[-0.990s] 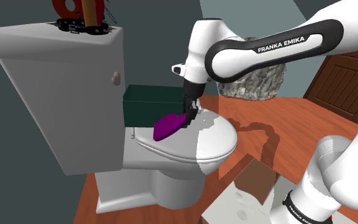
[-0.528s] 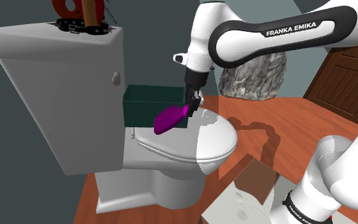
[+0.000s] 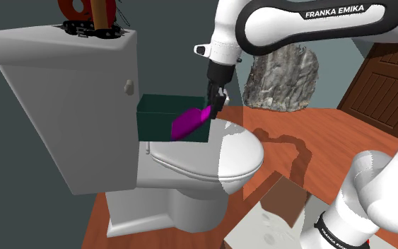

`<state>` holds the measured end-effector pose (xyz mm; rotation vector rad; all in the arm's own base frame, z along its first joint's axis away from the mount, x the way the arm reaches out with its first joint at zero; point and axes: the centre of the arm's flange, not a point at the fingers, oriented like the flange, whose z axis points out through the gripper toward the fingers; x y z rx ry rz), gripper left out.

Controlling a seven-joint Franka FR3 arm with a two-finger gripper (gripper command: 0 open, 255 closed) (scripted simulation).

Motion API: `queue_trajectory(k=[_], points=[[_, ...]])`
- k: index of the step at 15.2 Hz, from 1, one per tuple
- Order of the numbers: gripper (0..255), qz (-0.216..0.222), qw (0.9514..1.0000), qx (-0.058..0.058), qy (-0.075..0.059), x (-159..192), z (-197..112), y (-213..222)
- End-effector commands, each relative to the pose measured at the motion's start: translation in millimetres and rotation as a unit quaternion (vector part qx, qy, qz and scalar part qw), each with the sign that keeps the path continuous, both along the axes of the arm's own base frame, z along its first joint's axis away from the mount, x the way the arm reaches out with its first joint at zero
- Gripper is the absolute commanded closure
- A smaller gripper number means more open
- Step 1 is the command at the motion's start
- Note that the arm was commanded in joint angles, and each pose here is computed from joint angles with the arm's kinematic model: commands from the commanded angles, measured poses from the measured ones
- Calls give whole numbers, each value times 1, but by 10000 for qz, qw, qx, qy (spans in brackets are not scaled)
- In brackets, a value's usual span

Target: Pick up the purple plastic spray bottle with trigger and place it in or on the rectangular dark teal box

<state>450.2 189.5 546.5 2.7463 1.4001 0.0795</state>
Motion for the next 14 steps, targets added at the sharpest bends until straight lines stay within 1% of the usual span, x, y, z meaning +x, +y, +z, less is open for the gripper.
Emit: queue_trajectory(k=[1,14], points=[[255,0,10000,-1,1,0,8,0],[255,0,10000,-1,1,169,16,-29]])
